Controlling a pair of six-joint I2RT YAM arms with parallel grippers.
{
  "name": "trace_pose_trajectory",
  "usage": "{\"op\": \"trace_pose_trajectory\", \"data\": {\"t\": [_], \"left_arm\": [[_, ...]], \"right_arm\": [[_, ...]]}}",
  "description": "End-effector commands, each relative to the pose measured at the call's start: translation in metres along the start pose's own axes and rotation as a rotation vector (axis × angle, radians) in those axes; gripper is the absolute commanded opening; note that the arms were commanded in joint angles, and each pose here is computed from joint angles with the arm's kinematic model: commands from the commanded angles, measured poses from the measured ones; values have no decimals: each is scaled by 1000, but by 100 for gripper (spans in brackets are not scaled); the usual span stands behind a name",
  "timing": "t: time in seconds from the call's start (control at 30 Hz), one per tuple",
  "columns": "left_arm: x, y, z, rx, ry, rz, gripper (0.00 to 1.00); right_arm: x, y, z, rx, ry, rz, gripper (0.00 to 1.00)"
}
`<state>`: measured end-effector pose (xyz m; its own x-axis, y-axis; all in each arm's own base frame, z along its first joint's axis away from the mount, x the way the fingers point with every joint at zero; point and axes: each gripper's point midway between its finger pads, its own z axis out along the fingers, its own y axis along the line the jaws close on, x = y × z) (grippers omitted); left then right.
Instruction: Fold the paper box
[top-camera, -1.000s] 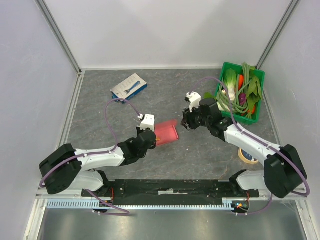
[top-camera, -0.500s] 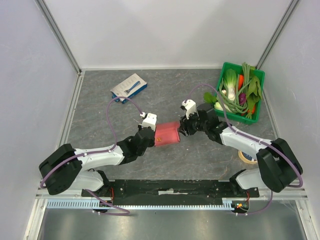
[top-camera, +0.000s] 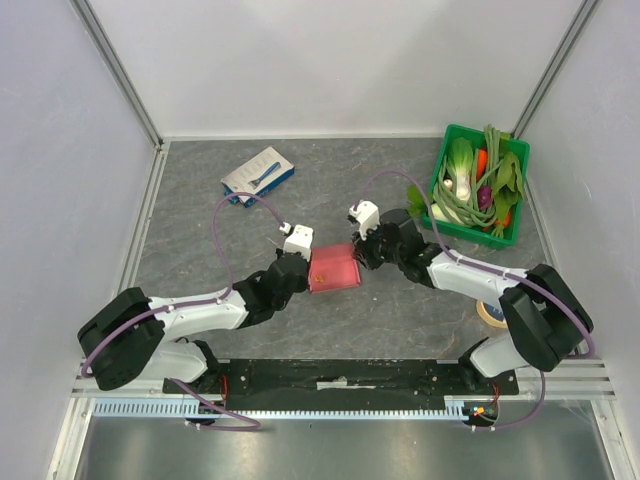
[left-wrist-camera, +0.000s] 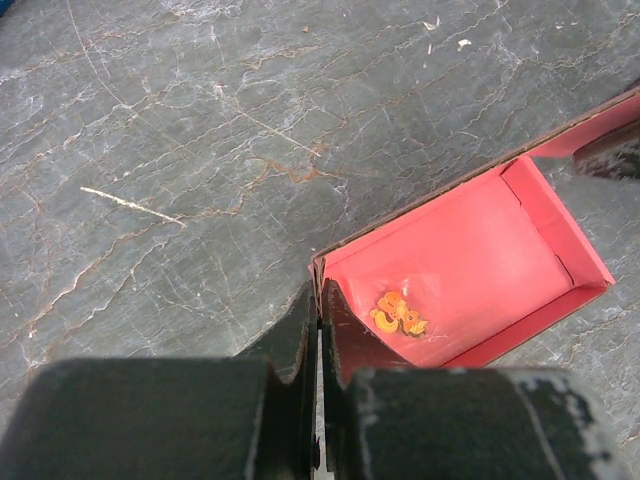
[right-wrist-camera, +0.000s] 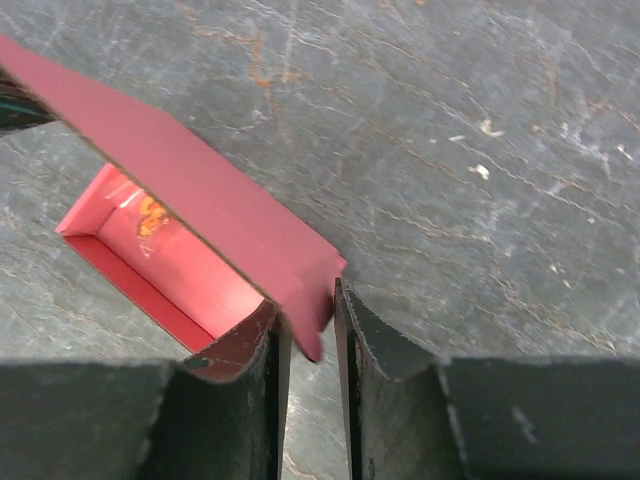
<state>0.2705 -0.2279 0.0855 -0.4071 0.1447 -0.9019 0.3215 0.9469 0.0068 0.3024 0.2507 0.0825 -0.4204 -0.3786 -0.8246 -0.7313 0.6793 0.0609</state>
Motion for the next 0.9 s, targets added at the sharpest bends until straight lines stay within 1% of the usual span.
{"op": "trace_pose_trajectory", "data": {"t": [0.0, 0.03, 0.07, 0.1, 0.13, 0.2, 0.27, 0.33, 0.37, 0.4, 0.43, 0.47, 0.5, 0.53, 0.57, 0.6, 0.67, 0.8, 0.87], "left_arm": [[-6, -3, 2, 25, -21, 8, 2], [-7, -4, 2, 24, -22, 5, 2], [-7, -4, 2, 24, -21, 6, 2], [-6, -4, 2, 23, -14, 8, 2], [-10, -5, 3, 23, -17, -2, 2], [-8, -2, 4, -5, -3, -16, 2], [-10, -3, 6, -19, 2, -55, 2], [-9, -6, 10, -32, 23, -101, 2], [-8, -10, 11, -25, 29, -113, 2], [-11, -16, 12, -12, 32, -150, 2], [-5, -16, 15, -22, 56, -156, 2], [-4, -17, 16, -23, 63, -169, 2], [-5, -21, 17, -19, 67, -196, 2], [0, -21, 18, -22, 81, -199, 2], [1, -21, 18, -25, 86, -207, 2], [5, -20, 18, -33, 93, -228, 2], [9, -19, 17, -41, 96, -256, 2], [17, -20, 15, -39, 109, -308, 2], [17, -20, 14, -37, 107, -319, 2]], "right_arm": [[-34, 6, 5, 37, -80, -77, 26], [-36, 9, 5, 51, -87, -86, 23], [-37, 10, 5, 57, -88, -86, 15], [-38, 14, 4, 55, -91, -84, 10], [-38, 15, 4, 57, -89, -72, 0], [-37, 19, 4, 60, -90, -17, 0], [-36, 16, 4, 102, -94, 34, 0], [-38, 18, 5, 137, -99, 136, 0], [-41, 10, 4, 201, -110, 190, 0], [-38, 12, 5, 223, -97, 280, 0], [-38, 13, 7, 229, -93, 326, 0], [-43, 8, 9, 273, -101, 364, 0], [-37, 13, 9, 292, -65, 382, 0], [-38, 15, 9, 315, -66, 436, 0], [-42, 7, 7, 385, -79, 458, 0], [-38, 14, 5, 401, -60, 474, 0], [-39, 15, 3, 445, -78, 536, 0], [-31, 12, -3, 559, -99, 563, 0], [-29, 14, -1, 565, -100, 591, 0]]}}
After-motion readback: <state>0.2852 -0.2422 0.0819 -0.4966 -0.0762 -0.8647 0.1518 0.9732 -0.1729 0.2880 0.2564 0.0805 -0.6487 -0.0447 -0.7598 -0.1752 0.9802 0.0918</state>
